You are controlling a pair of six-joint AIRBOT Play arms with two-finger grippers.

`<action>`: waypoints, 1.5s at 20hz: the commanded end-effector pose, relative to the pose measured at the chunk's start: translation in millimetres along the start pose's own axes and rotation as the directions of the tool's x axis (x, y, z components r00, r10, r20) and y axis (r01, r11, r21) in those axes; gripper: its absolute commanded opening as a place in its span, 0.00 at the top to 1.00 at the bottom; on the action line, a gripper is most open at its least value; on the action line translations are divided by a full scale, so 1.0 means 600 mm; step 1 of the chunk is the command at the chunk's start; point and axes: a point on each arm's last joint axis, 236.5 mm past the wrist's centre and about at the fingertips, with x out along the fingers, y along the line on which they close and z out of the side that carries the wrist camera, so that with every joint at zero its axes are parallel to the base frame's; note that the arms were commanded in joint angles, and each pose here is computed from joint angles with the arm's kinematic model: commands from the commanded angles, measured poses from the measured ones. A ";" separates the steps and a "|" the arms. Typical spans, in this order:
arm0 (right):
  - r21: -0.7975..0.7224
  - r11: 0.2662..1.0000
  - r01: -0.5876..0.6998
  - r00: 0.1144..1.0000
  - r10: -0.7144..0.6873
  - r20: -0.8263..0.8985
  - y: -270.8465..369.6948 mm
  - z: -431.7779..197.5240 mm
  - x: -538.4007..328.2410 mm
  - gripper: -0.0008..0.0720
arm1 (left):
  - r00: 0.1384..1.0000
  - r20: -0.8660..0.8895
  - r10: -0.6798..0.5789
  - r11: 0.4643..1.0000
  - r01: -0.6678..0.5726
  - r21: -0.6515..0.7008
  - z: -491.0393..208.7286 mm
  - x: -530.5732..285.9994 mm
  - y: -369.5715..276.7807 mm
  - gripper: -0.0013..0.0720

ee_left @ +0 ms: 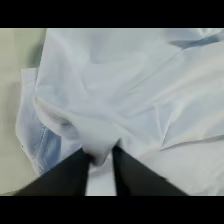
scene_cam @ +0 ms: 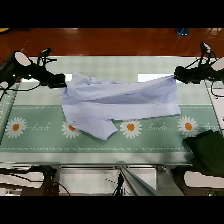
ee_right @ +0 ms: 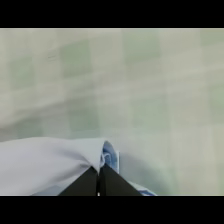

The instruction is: Fold the shirts.

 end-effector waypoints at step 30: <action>0.127 0.986 0.107 0.962 -0.070 -0.266 -0.241 -0.139 -0.147 0.31 | 0.835 -0.190 -0.516 0.798 0.388 -0.462 -0.276 0.087 -0.090 0.95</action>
